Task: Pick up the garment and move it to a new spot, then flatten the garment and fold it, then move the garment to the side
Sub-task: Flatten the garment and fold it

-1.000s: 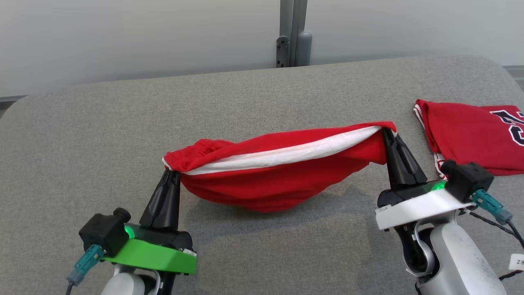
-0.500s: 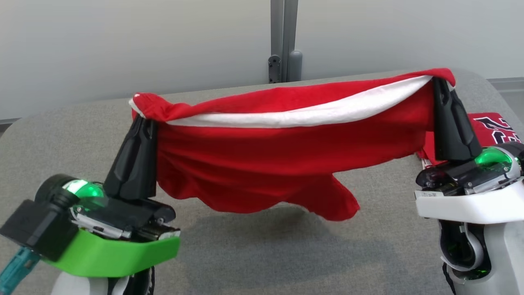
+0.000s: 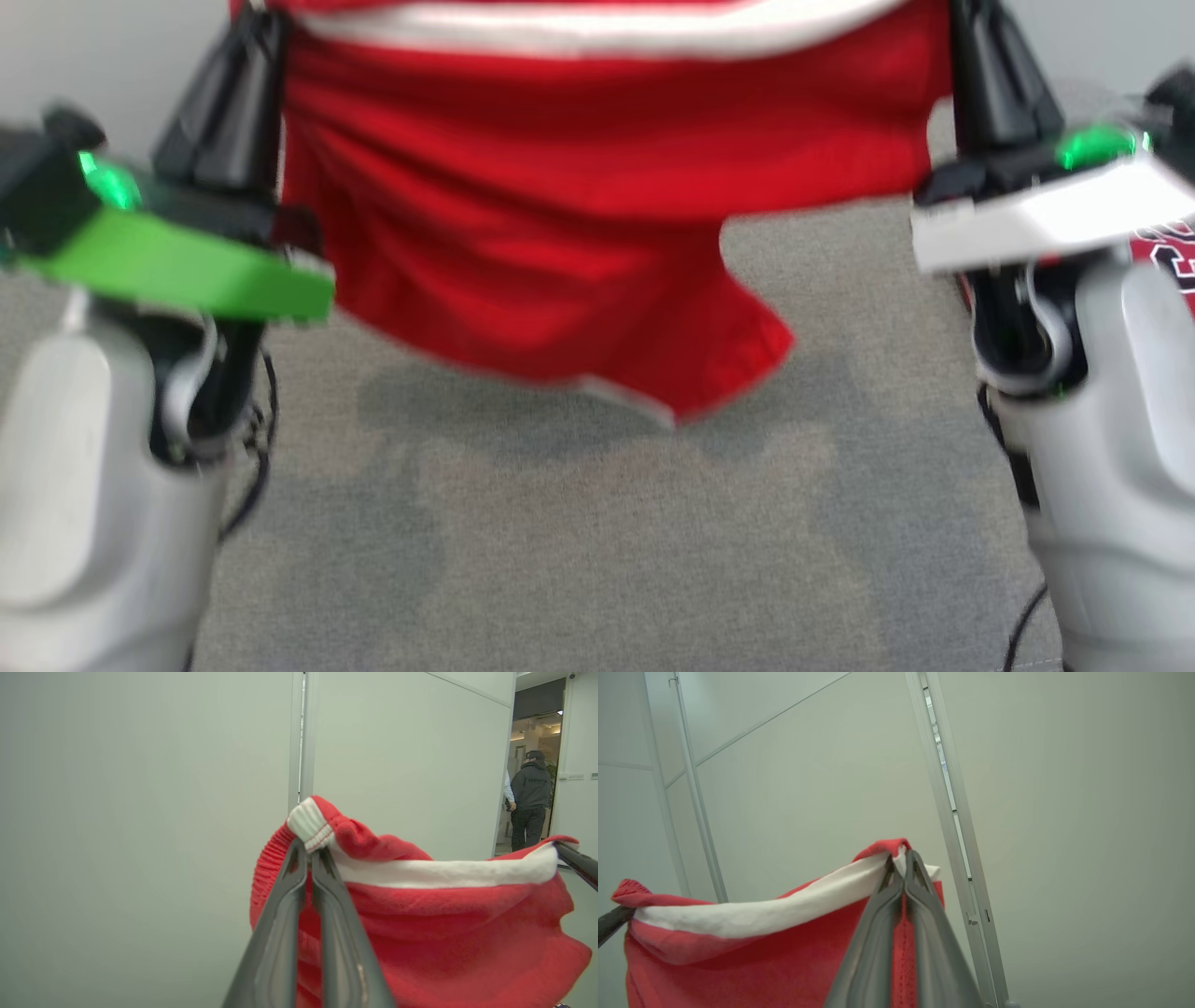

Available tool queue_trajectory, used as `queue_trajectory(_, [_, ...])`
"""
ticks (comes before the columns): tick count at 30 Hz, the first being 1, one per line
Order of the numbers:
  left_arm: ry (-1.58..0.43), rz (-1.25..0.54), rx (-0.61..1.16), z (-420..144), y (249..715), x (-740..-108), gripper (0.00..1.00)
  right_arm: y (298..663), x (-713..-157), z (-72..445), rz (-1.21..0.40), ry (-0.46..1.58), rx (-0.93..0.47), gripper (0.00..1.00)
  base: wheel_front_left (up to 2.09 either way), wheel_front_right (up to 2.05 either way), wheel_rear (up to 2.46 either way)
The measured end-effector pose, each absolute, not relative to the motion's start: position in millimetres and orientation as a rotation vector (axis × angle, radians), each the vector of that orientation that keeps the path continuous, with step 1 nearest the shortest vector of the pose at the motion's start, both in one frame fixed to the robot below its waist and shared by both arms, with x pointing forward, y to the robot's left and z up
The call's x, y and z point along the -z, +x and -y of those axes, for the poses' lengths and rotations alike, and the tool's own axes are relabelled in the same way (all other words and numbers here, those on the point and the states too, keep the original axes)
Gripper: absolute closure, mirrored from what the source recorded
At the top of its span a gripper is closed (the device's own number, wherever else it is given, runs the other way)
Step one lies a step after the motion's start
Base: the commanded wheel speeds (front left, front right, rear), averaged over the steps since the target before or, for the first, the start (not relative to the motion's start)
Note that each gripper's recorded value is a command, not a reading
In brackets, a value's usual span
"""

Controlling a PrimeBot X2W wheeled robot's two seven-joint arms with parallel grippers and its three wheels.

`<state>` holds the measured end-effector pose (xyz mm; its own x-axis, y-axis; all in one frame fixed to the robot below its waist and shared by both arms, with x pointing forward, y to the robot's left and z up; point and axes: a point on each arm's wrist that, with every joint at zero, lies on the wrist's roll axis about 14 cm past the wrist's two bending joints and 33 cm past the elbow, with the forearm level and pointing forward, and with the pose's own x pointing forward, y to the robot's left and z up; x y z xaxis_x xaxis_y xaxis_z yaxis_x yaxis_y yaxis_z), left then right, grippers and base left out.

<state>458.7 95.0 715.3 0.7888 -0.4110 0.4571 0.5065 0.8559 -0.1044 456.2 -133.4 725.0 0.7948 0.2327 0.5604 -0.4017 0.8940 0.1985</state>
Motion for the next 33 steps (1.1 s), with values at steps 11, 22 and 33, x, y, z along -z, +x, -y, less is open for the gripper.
queue_trajectory(11, [-0.198, 0.442, 0.437, -90.4, 576.0, -715.0, 1.00, 550.4, -736.3, 111.8, 0.595, 0.223, -0.344, 1.00, 0.00, 0.00, 0.00])
queue_trajectory(22, [-0.315, 0.058, 0.311, -112.2, 592.2, -509.2, 1.00, 554.8, -542.2, 90.6, 0.151, 0.322, -0.346, 1.00, 0.00, 0.00, 0.00])
queue_trajectory(33, [-0.367, -0.021, 0.291, -126.2, 529.1, -469.1, 1.00, 508.7, -522.5, 108.2, 0.138, 0.372, -0.293, 1.00, 0.00, 0.00, 0.00])
